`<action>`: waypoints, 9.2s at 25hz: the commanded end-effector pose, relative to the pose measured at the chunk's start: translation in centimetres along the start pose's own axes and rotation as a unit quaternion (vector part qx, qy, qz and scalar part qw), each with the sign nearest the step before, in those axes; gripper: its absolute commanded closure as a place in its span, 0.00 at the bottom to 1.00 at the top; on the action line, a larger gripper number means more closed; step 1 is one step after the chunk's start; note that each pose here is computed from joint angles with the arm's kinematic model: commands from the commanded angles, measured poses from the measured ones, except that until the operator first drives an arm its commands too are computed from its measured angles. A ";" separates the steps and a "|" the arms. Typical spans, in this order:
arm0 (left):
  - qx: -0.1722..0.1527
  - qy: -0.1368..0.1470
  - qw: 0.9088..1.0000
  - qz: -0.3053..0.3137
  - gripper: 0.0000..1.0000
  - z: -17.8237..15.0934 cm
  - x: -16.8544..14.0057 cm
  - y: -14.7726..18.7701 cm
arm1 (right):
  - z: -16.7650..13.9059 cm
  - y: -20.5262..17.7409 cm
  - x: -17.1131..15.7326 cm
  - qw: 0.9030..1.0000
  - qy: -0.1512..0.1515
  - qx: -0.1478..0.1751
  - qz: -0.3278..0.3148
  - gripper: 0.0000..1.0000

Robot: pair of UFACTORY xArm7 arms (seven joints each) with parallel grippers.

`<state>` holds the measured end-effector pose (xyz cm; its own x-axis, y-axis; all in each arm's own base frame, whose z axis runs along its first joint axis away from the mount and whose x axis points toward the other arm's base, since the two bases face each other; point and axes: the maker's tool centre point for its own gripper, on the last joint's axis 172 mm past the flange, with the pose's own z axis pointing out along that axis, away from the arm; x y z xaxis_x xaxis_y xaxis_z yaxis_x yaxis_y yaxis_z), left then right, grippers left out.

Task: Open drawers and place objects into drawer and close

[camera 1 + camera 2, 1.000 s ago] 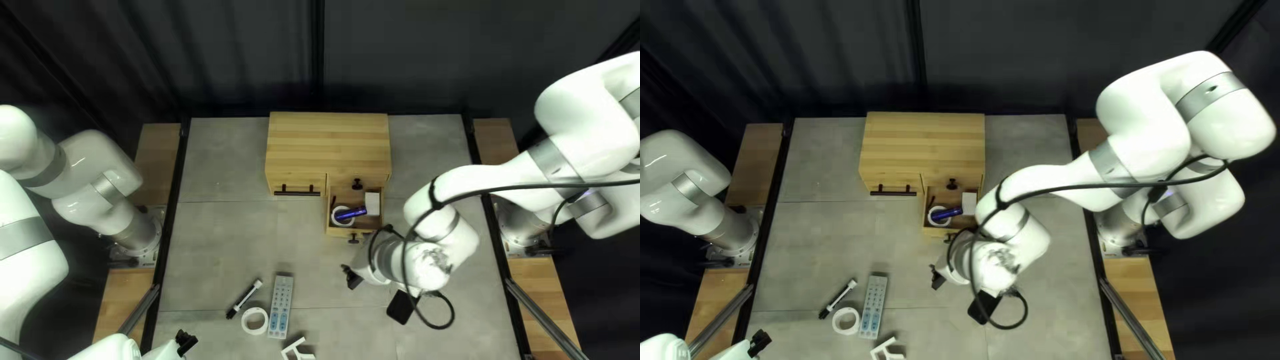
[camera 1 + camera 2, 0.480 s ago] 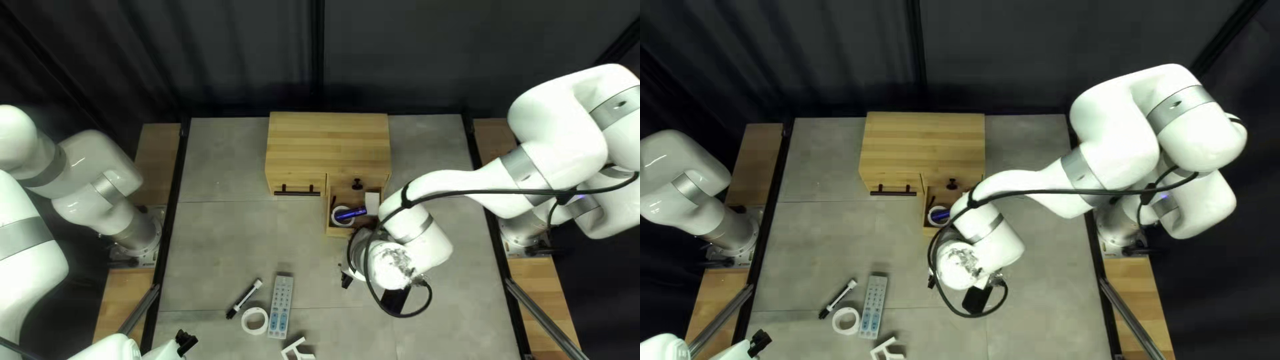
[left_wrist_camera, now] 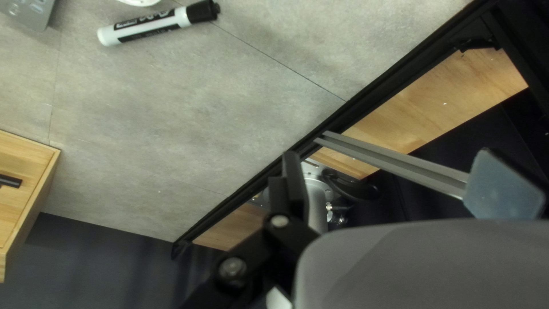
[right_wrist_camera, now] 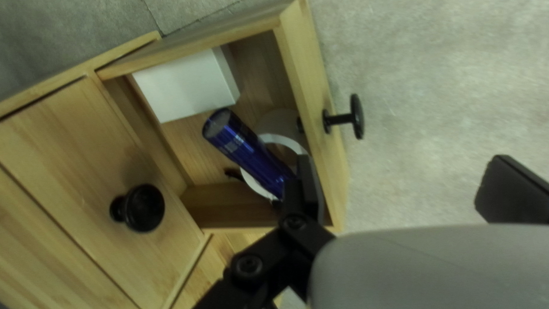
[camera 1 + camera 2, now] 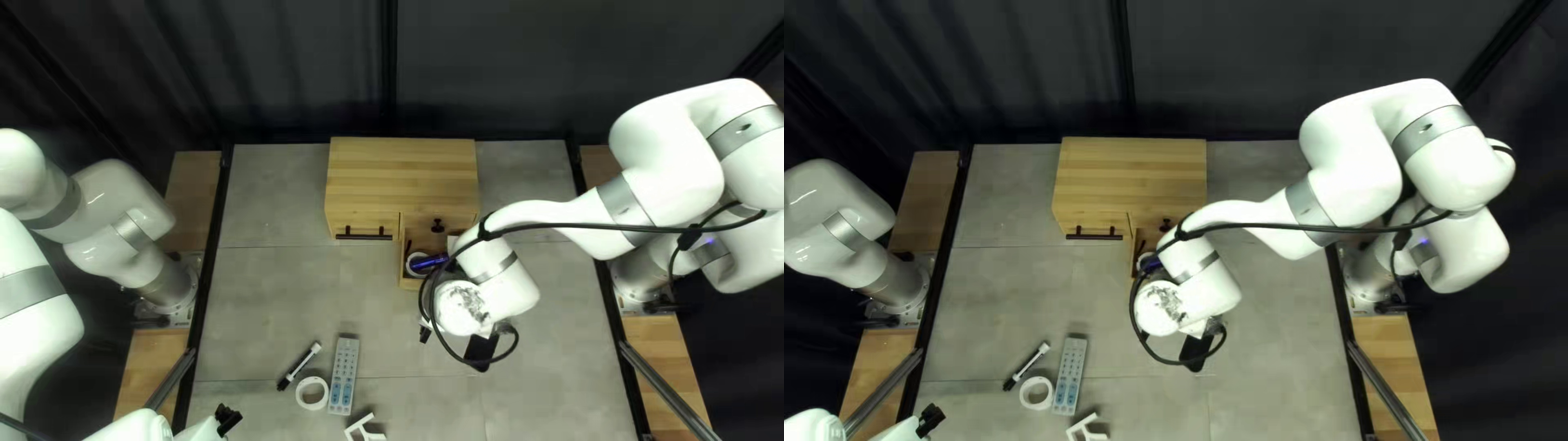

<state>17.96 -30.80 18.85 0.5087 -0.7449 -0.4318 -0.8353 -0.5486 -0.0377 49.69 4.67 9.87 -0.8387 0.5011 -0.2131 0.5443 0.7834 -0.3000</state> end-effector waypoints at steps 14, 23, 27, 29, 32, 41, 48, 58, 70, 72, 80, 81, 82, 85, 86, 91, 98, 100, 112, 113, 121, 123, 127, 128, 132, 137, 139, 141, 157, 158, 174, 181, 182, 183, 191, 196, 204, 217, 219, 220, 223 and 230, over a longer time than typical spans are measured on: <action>0.000 0.000 1.000 0.000 0.00 0.0 0.0 0.0 | -6.5 -6.1 1.0 0.821 0.016 0.182 0.542 0.00; 0.000 0.000 1.000 0.000 0.00 0.0 0.0 0.0 | -5.7 -8.1 0.0 0.791 0.001 0.169 0.589 0.00; 0.000 0.000 1.000 0.000 0.00 0.0 0.0 0.0 | -6.0 -10.0 0.4 0.674 0.017 0.165 0.720 0.00; 0.000 0.000 1.000 0.000 0.00 0.0 0.0 0.0 | -6.0 -9.4 0.7 0.612 0.032 0.169 0.772 0.00; 0.000 0.000 1.000 0.000 0.00 0.0 0.0 0.0 | -6.0 -7.7 0.7 0.534 0.053 0.171 0.826 0.00; 0.000 0.000 1.000 0.000 0.00 0.0 0.0 0.0 | -7.2 -4.5 0.5 0.408 0.090 0.083 0.905 0.00; 0.000 0.000 1.000 0.000 0.00 0.0 0.0 0.0 | -7.7 -3.6 0.2 0.419 0.090 0.051 0.902 0.00; 0.000 0.000 1.000 0.000 0.00 0.0 0.0 0.0 | -5.4 -5.0 1.4 0.302 0.060 0.105 0.946 0.00; 0.000 0.000 1.000 0.000 0.00 0.0 0.0 0.0 | -4.8 -0.9 1.7 0.208 0.103 0.049 0.972 0.00; 0.000 0.000 1.000 0.000 0.00 0.0 0.0 0.0 | -4.2 0.2 1.5 0.218 0.123 0.049 0.967 0.00; 0.000 0.000 1.000 0.000 0.00 0.0 0.0 0.0 | -1.9 1.0 1.5 0.232 0.158 0.061 0.958 0.00; 0.000 0.000 1.000 0.000 0.00 0.0 0.0 0.0 | -1.4 0.8 1.5 0.232 0.158 0.063 0.958 0.00; 0.000 0.000 1.000 0.000 0.00 0.0 0.0 0.0 | -1.2 0.8 1.5 0.232 0.158 0.065 0.958 0.00; 0.000 0.000 1.000 0.000 0.00 0.0 0.0 0.0 | -0.5 0.8 1.5 0.231 0.160 0.068 0.957 0.00; 0.000 0.000 1.000 0.000 0.00 0.0 0.0 0.0 | -0.1 0.8 1.5 0.230 0.162 0.070 0.957 0.00; 0.000 0.000 1.000 0.000 0.00 0.0 0.0 0.0 | 0.3 0.9 1.6 0.228 0.169 0.073 0.956 0.00; 0.000 0.000 1.000 0.000 0.00 0.0 0.0 0.0 | 0.6 0.5 1.8 0.231 0.161 0.070 0.957 0.00; 0.000 0.000 1.000 0.000 0.00 0.0 0.0 0.0 | 0.7 0.5 1.8 0.232 0.159 0.070 0.957 0.00; 0.000 0.000 1.000 0.000 0.00 0.0 0.0 0.0 | 1.9 0.2 1.6 0.232 0.151 0.068 0.958 0.00; 0.000 0.000 1.000 0.000 0.00 0.0 0.0 0.0 | 2.1 0.2 1.6 0.232 0.150 0.068 0.959 0.00; 0.000 0.000 1.000 0.000 0.00 0.0 0.0 0.0 | 3.0 -0.3 1.6 0.236 0.134 0.068 0.960 0.00; 0.000 0.000 1.000 0.000 0.00 0.0 0.0 0.0 | 3.1 -0.4 1.7 0.237 0.132 0.069 0.960 0.00; 0.000 0.000 1.000 0.000 0.00 0.0 0.0 0.0 | 3.1 -0.4 1.8 0.238 0.128 0.069 0.960 0.00; 0.000 0.000 1.000 0.000 0.00 0.0 0.0 0.0 | 3.1 -0.4 1.8 0.238 0.128 0.069 0.960 0.00; 0.000 0.000 1.000 0.000 0.00 0.0 0.0 0.0 | 3.1 -0.3 1.9 0.239 0.128 0.069 0.960 0.00; 0.000 0.000 1.000 0.000 0.00 0.0 0.0 0.0 | 3.3 0.0 1.9 0.241 0.131 0.068 0.959 0.00; 0.000 0.000 1.000 0.000 0.00 0.0 0.0 0.0 | 3.3 -0.1 1.9 0.241 0.131 0.067 0.959 0.00; 0.000 0.000 1.000 0.000 0.00 0.0 0.0 0.0 | 3.4 -0.1 1.9 0.241 0.131 0.066 0.959 0.00; 0.000 0.000 1.000 0.000 0.00 0.0 0.0 0.0 | 3.3 0.9 2.5 0.241 0.143 0.067 0.958 0.00; 0.000 0.000 1.000 0.000 0.00 0.0 0.0 0.0 | 3.3 0.9 2.5 0.241 0.143 0.067 0.958 0.00; 0.000 0.000 1.000 0.000 0.00 0.0 0.0 0.0 | 1.6 2.0 2.5 0.251 0.152 0.061 0.954 0.00; 0.000 0.000 1.000 0.000 0.00 0.0 0.0 0.0 | 1.6 2.4 2.5 0.256 0.153 0.064 0.953 0.00; 0.000 0.000 1.000 0.000 0.00 0.0 0.0 0.0 | 1.6 2.4 2.5 0.256 0.153 0.064 0.952 0.00; 0.000 0.000 1.000 0.000 0.00 0.0 0.0 0.0 | 1.6 2.5 2.5 0.257 0.153 0.065 0.952 0.00; 0.000 0.000 1.000 0.000 0.00 0.0 0.0 0.0 | 1.2 2.8 2.6 0.262 0.154 0.067 0.950 0.00; 0.000 0.000 1.000 0.000 0.00 0.0 0.0 0.0 | 0.9 2.2 2.5 0.261 0.148 0.067 0.952 0.00; 0.000 0.000 1.000 0.000 0.00 0.0 0.0 0.0 | 1.1 1.9 2.2 0.253 0.154 0.066 0.953 0.00; 0.000 0.000 1.000 0.000 0.00 0.0 0.0 0.0 | 1.6 2.8 2.1 0.256 0.164 0.066 0.950 0.00; 0.000 0.000 1.000 0.000 0.00 0.0 0.0 0.0 | 1.8 2.6 2.1 0.257 0.162 0.065 0.951 0.00; 0.000 0.000 1.000 0.000 0.00 0.0 0.0 0.0 | 1.9 2.6 2.1 0.257 0.161 0.066 0.951 0.00; 0.000 0.000 1.000 0.000 0.00 0.0 0.0 0.0 | 2.0 2.5 2.1 0.261 0.157 0.065 0.950 0.00; 0.000 0.000 1.000 0.000 0.00 0.0 0.0 0.0 | 2.1 1.0 1.8 0.273 0.118 0.066 0.952 0.00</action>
<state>17.96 -30.80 18.85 0.5087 -0.7449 -0.4318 -0.8353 -0.5486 -0.0377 49.01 6.16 7.12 0.9992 -0.0256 -0.0312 -0.0227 -0.9959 0.0875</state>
